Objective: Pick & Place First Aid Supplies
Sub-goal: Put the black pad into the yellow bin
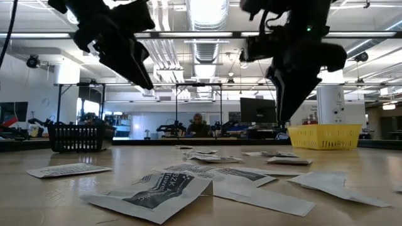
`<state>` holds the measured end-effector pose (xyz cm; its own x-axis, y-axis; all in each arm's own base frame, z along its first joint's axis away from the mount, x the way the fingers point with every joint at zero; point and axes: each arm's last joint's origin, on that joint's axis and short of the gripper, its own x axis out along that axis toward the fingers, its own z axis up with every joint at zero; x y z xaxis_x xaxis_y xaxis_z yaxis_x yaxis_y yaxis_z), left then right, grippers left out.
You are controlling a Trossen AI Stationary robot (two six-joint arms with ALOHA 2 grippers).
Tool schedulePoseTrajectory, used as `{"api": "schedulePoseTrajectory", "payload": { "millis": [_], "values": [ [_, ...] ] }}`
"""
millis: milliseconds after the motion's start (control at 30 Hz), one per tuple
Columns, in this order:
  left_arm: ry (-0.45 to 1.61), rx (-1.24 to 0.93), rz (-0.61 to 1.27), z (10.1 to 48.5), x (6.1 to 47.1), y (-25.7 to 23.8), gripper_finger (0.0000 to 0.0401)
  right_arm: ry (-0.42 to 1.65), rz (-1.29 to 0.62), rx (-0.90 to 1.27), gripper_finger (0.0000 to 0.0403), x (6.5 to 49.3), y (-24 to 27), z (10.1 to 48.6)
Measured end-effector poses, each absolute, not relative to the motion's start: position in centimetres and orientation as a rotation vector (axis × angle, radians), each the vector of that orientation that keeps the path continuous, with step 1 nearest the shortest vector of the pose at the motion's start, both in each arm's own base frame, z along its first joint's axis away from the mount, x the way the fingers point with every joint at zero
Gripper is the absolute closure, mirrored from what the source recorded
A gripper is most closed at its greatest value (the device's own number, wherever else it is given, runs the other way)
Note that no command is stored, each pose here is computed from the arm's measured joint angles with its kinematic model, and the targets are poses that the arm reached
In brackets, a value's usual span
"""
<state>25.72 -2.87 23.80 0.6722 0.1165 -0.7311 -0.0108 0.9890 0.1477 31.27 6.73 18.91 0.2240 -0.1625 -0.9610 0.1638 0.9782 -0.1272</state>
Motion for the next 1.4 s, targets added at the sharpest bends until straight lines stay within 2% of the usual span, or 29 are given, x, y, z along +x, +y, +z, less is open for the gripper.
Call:
{"api": "schedulePoseTrajectory", "payload": {
  "millis": [300, 700, 933, 1167, 1400],
  "values": [
    [0.859, 0.145, 0.061, 23.7, 24.8, -3.1, 0.0275, 1.436, -0.174, -0.068, 0.0310, 33.5, 7.3, 16.4],
    [0.893, 0.131, 0.060, 22.4, 23.5, -3.2, 0.0275, 1.363, -0.223, -0.035, 0.0316, 34.4, 7.2, 15.4],
    [0.893, 0.132, 0.057, 22.4, 23.4, -3.3, 0.0275, 1.401, -0.269, -0.080, 0.0317, 34.8, 6.5, 13.5],
    [0.893, 0.132, 0.056, 22.4, 23.4, -3.3, 0.0275, 1.440, -0.281, -0.089, 0.0331, 35.0, 6.2, 12.3],
    [0.889, 0.129, 0.057, 22.4, 23.5, -3.3, 0.0275, 1.452, -0.296, -0.048, 0.0371, 35.0, 5.3, 12.2]
  ]
}}
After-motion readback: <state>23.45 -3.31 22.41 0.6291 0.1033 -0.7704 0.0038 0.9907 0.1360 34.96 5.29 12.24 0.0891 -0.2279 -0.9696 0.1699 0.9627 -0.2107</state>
